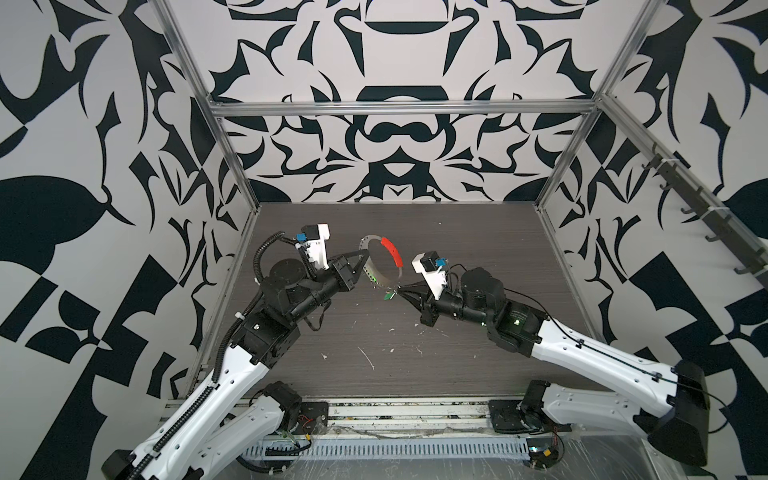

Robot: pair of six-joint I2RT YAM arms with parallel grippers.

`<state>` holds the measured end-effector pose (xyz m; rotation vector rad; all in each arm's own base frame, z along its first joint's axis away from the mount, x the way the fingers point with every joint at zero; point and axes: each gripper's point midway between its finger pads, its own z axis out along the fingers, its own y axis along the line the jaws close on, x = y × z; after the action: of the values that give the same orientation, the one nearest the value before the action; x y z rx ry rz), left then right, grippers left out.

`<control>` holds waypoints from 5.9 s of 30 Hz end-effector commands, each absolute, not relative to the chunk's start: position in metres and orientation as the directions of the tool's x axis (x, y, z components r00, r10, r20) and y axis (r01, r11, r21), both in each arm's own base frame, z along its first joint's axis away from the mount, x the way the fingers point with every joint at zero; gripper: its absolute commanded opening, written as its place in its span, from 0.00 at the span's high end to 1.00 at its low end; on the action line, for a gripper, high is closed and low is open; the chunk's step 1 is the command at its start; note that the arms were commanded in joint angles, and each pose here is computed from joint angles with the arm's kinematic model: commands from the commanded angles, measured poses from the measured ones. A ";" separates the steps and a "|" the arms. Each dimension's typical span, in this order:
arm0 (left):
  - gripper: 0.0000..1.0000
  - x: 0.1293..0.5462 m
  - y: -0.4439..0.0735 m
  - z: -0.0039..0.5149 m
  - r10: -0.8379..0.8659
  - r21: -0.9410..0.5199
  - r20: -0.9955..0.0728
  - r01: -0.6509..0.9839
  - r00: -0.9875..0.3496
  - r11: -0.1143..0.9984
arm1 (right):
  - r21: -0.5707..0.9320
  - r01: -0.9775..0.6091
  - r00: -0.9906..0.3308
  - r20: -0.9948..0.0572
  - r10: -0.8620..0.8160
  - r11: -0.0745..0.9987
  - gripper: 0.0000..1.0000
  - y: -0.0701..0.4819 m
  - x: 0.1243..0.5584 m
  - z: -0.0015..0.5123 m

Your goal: Remove the keys from the keyring

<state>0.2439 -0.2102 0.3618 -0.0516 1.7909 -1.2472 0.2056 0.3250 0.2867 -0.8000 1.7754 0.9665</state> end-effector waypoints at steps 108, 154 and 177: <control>0.70 0.158 -0.279 0.371 -0.019 -0.593 -0.805 0.805 -0.593 0.011 | 0.323 -0.946 -0.320 -0.941 -0.108 -0.012 1.00 0.304 0.165 0.374; 0.98 0.151 -0.283 0.368 -0.038 -0.590 -0.807 0.806 -0.589 0.034 | 0.338 -0.940 -0.339 -0.941 -0.015 0.053 1.00 0.303 0.183 0.379; 1.00 0.153 -0.273 0.378 -0.031 -0.563 -0.825 0.815 -0.565 0.132 | 0.362 -0.928 -0.360 -0.932 0.036 0.092 0.57 0.295 0.182 0.378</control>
<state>0.1559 -0.2771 0.3615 0.7532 1.7457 -1.5422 0.1882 0.2925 0.3653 -0.9075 1.5693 1.3534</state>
